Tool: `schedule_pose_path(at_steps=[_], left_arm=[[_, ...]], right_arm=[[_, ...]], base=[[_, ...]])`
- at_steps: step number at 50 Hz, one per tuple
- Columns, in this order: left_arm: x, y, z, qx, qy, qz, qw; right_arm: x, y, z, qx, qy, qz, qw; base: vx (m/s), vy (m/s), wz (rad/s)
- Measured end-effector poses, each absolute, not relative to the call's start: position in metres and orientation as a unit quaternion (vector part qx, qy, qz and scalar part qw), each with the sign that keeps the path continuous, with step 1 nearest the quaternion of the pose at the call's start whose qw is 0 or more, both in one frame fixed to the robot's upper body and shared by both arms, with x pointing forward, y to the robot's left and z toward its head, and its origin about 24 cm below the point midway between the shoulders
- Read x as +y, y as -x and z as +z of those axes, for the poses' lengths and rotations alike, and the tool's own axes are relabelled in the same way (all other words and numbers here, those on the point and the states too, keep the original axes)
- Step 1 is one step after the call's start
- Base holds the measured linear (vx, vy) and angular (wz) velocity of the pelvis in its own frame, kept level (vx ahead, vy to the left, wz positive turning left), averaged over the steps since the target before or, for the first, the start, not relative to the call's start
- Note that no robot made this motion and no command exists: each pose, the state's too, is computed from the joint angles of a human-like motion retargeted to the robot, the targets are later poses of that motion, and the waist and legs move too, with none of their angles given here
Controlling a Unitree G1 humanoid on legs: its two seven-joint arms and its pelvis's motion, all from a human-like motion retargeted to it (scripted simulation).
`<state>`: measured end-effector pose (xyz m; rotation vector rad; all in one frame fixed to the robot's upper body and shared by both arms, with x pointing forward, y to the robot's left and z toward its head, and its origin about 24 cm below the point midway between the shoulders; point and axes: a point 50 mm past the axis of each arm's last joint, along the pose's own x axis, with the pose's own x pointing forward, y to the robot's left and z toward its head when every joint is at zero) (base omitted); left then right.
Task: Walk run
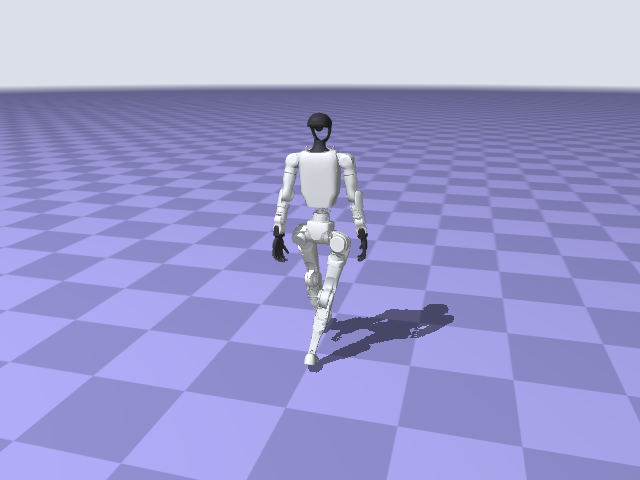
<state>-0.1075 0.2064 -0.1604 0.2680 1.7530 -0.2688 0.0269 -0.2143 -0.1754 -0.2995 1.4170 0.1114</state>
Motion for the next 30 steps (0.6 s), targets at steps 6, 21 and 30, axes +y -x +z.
schedule_pose_path(at_steps=[6,21,30], left_arm=[[0.221,0.085,-0.162,0.760,-0.080,-0.066,0.642],[0.231,-0.123,-0.153,0.517,-0.245,-0.166,0.804],[0.233,-0.163,-0.136,0.442,-0.311,-0.175,0.823]], right_arm=[[-0.192,0.040,-0.176,0.726,0.098,0.086,0.675],[-0.181,0.058,-0.175,0.737,0.068,0.061,0.670],[-0.163,0.053,-0.177,0.727,0.008,0.058,0.684]], base=[[0.95,-0.03,-0.72],[0.60,-0.06,-0.09],[0.66,-0.20,-0.32]])
